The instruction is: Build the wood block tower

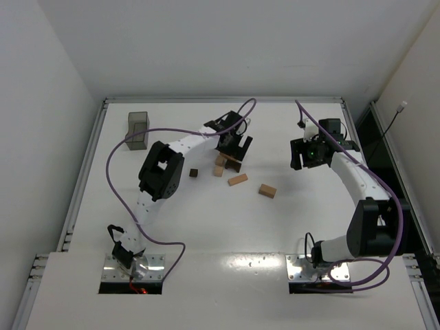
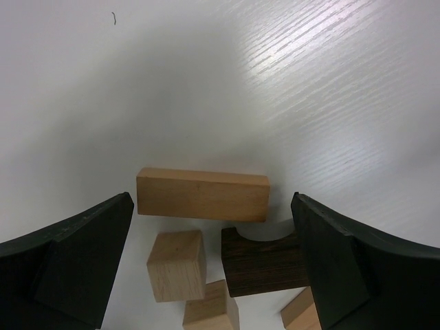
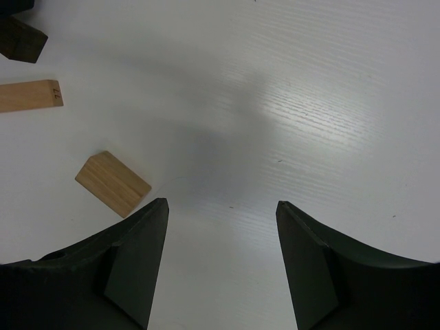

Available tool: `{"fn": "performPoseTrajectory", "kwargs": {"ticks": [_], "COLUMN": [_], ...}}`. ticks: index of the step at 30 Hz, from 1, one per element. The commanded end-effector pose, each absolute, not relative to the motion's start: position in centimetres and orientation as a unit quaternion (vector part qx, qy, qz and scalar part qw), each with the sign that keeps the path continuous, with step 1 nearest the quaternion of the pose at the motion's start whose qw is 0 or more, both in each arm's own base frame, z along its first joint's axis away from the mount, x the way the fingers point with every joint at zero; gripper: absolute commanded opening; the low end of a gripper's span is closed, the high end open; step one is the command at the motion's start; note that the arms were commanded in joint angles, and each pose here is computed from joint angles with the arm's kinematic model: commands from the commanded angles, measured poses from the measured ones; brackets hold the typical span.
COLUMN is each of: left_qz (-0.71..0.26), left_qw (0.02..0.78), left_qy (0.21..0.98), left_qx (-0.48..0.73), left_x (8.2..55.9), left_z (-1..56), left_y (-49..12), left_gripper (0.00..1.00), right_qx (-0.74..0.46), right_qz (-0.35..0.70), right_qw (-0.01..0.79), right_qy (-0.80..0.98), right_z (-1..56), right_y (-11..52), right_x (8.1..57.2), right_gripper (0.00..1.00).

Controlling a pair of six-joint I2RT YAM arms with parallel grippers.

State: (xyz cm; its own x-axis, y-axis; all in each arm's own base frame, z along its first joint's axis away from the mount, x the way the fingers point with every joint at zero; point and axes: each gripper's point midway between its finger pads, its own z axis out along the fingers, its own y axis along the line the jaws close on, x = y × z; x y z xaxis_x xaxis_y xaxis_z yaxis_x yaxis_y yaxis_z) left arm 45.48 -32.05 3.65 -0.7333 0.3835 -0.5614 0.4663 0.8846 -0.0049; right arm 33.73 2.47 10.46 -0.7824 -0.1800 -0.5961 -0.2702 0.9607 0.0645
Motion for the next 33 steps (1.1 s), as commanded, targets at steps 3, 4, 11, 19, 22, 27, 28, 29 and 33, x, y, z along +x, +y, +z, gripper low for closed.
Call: {"fn": "performPoseTrajectory", "kwargs": {"ticks": [3,4,11,19,22,27,28,29,33], "left_qz": [-0.073,-0.073,-0.075,-0.09,-0.088,-0.083,-0.087,-0.088,-0.082], "left_qw": [0.278,0.278,0.272,0.255,0.251,0.208,0.202,0.205,0.185], "left_qy": [0.931,0.932,0.933,0.936,0.937,0.944,0.943,0.942,0.942], "left_qx": [0.223,0.223,0.225,0.227,0.227,0.243,0.249,0.249,0.269], "left_x": [45.3,45.3,45.3,44.7,44.1,39.7,38.6,38.1,34.1], "left_z": [2.1,2.1,1.1,0.4,0.6,-0.7,-0.9,0.0,-0.8], "left_y": [-32.4,-32.4,-32.6,-32.4,-32.0,-30.6,-30.7,-30.3,-28.7], "left_gripper": [0.99,0.99,0.88,0.43,0.26,0.16,0.14,0.11,0.07], "right_qx": [-0.127,-0.127,-0.126,-0.126,-0.126,-0.126,-0.126,-0.127,-0.127], "right_qz": [0.081,0.081,0.082,0.082,0.082,0.082,0.082,0.081,0.08], "right_qw": [0.324,0.324,0.319,0.319,0.319,0.319,0.319,0.324,0.328], "right_qy": [0.934,0.934,0.936,0.936,0.936,0.936,0.936,0.934,0.933], "right_z": [10.7,10.7,10.4,10.4,10.4,10.6,10.6,10.9,11.2], "right_y": [2.7,2.7,2.7,2.7,2.7,2.7,2.7,2.7,2.7], "right_x": [34.5,34.5,34.7,34.7,34.7,34.6,34.5,34.6,34.6], "right_gripper": [0.61,0.61,0.61,0.61,0.61,0.61,0.61,0.61,0.61]}}
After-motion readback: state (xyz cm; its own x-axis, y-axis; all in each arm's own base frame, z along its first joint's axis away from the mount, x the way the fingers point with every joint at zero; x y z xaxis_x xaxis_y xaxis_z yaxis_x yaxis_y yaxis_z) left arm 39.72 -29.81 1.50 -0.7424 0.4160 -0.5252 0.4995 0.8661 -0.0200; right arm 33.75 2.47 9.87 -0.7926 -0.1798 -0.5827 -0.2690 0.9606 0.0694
